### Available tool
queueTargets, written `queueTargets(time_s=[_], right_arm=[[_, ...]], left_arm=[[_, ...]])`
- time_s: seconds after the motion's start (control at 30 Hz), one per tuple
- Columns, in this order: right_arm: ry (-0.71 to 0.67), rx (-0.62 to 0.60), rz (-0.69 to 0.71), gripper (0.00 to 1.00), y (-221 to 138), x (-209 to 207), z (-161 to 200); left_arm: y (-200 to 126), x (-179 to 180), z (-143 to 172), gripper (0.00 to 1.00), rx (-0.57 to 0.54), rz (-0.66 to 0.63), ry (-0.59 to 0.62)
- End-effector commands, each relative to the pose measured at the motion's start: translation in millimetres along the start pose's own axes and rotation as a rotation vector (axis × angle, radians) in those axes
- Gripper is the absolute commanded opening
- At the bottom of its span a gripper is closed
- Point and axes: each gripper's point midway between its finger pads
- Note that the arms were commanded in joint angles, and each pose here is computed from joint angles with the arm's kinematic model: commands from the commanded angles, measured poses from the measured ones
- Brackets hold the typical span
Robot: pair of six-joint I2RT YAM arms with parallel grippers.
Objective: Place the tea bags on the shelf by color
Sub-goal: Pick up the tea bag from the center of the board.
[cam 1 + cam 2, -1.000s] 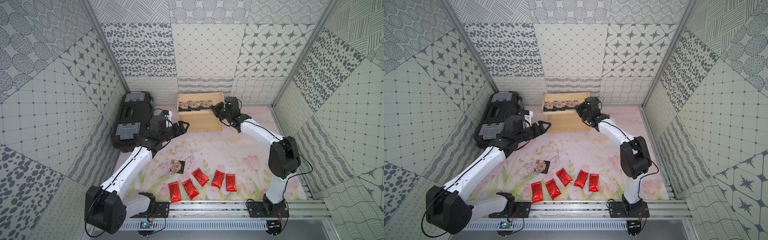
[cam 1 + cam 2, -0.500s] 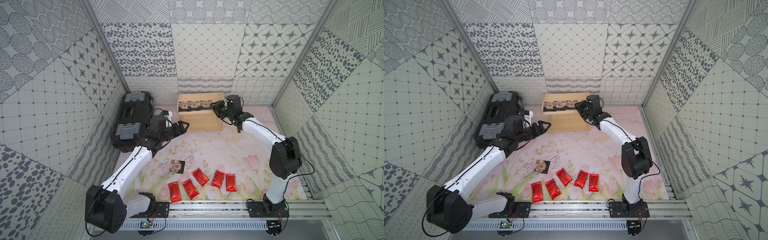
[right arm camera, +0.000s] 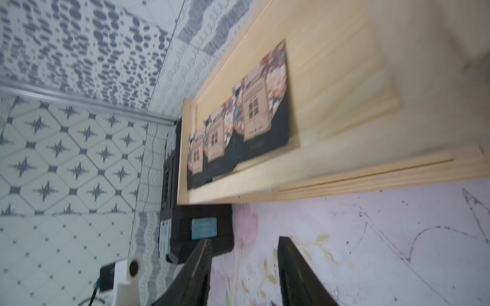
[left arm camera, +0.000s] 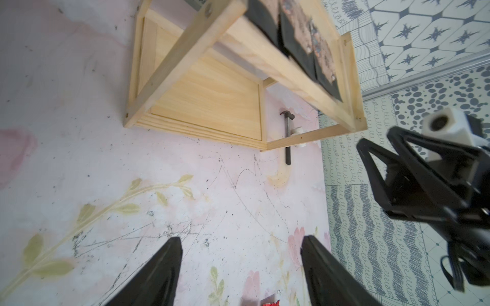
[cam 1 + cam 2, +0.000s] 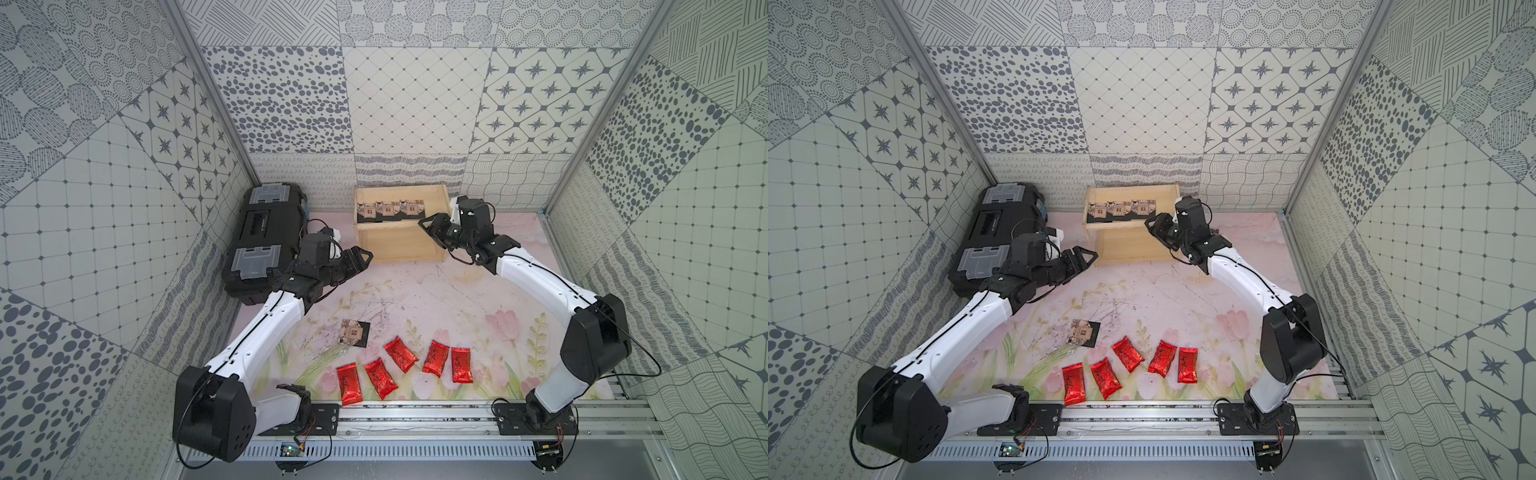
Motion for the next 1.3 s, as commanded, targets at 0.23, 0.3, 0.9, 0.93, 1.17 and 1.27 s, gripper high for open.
queueTargets(time_s=[0.23,0.3,0.9,0.93,1.17,1.27], right_arm=[[-0.854,0.255,-0.217,0.51,17.8,46.9,188.4],[-0.898,0.302,-0.246,0.52,29.9,43.4,210.9],[-0.639,0.503,-0.408,0.52,94.8,18.8,253.4],[-0.634,0.51,-0.404,0.52,95.3,17.0,254.4],[-0.577,0.539,-0.376,0.51,97.4,2.6,259.2],[-0.545,0.549,-0.372,0.51,96.9,-1.8,258.6]], left_arm=[[-19.3,129.2,83.1,0.72,0.128,-0.317,-0.252],[-23.8,146.4,100.3,0.71,0.155,-0.358,-0.306],[-39.4,191.4,159.2,0.71,0.277,-0.452,-0.435],[-37.6,191.2,158.2,0.71,0.274,-0.448,-0.433],[-14.0,183.1,139.0,0.7,0.242,-0.402,-0.405],[-2.5,181.3,133.2,0.7,0.249,-0.393,-0.391]])
Point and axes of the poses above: each gripper's point midway between its finger pads, its own y axis out along the fingers, its own x axis along the line the jaws close on, z = x × y, and after that the axes turned 11 degrees about -y, right-handed
